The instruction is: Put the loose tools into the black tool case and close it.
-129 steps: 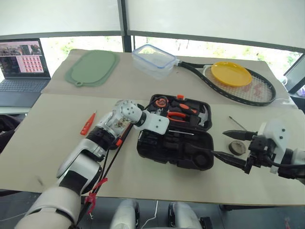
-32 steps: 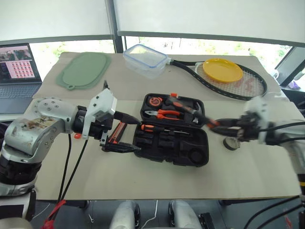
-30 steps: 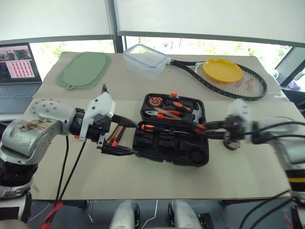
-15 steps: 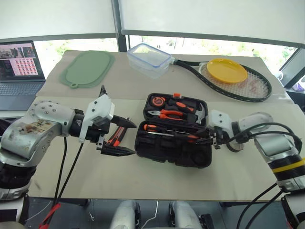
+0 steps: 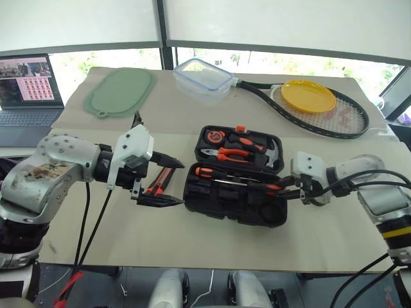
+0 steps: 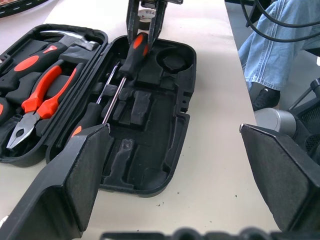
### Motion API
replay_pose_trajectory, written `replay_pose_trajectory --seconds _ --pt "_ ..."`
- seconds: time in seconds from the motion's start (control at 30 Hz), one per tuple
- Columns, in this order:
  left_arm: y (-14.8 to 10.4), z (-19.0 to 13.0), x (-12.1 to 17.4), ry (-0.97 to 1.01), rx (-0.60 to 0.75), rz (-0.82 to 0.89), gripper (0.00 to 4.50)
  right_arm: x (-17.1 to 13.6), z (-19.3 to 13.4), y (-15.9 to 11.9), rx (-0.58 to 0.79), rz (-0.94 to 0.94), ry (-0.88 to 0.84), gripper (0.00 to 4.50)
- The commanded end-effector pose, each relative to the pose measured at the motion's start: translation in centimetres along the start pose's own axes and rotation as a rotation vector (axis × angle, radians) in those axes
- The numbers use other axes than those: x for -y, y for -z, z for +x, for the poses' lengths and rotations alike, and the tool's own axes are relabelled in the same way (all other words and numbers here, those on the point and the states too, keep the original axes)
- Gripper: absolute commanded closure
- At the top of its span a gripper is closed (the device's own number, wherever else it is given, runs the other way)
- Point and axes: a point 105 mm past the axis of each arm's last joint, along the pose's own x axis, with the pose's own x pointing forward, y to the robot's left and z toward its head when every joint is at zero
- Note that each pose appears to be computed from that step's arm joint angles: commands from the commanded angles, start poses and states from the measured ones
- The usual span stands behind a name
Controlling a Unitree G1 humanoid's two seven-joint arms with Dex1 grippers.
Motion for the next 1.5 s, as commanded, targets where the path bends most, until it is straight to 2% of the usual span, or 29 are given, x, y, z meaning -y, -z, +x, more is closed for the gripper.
replay_pose_trajectory --seconds 0.03,0.2,0.33,0.5,0.63,0.73,0.97,1.07,1.2,1.47,1.5 --pt "-1.0 -0.1 -0.3 -0.017 0.011 0.059 0.0 0.0 0.2 -1.1 0.036 -0.006 -0.002 2.33" --pt "-1.0 -0.2 -0.6 -0.029 0.014 0.063 0.0 0.9 -0.7 -3.0 0.116 0.004 0.037 0.69" --pt "-0.8 -0.1 -0.7 -0.035 0.014 0.064 0.0 1.3 -0.3 -4.7 0.204 0.038 0.059 0.69" --pt "-0.7 0.0 -0.8 -0.04 0.014 0.066 0.0 1.6 1.4 -5.6 0.266 0.1 0.091 2.12" --pt "-0.6 0.0 -0.9 -0.045 0.006 0.072 0.0 1.2 3.1 -5.2 0.249 0.13 0.095 3.54" --pt "-0.6 -0.1 -1.0 -0.049 0.002 0.074 0.0 0.7 3.9 -4.6 0.218 0.137 0.081 4.42" --pt "-0.6 -0.1 -1.1 -0.052 -0.001 0.077 0.0 -0.8 5.6 -3.3 0.119 0.137 0.042 4.42" --pt "-0.6 -0.1 -1.3 -0.055 -0.002 0.078 0.0 -1.3 6.3 -2.1 0.044 0.081 0.033 4.42" --pt "-0.6 -0.1 -1.4 -0.062 0.001 0.08 0.0 -1.3 6.7 -1.9 0.018 0.027 0.039 4.42" --pt "1.2 -1.2 -2.2 -0.185 -0.026 0.017 0.0 -0.1 1.8 -8.7 0.318 0.087 0.076 4.42" --pt "1.8 -1.7 -2.6 -0.24 -0.037 -0.004 0.0 0.0 0.8 -9.6 0.354 0.094 0.075 4.17"
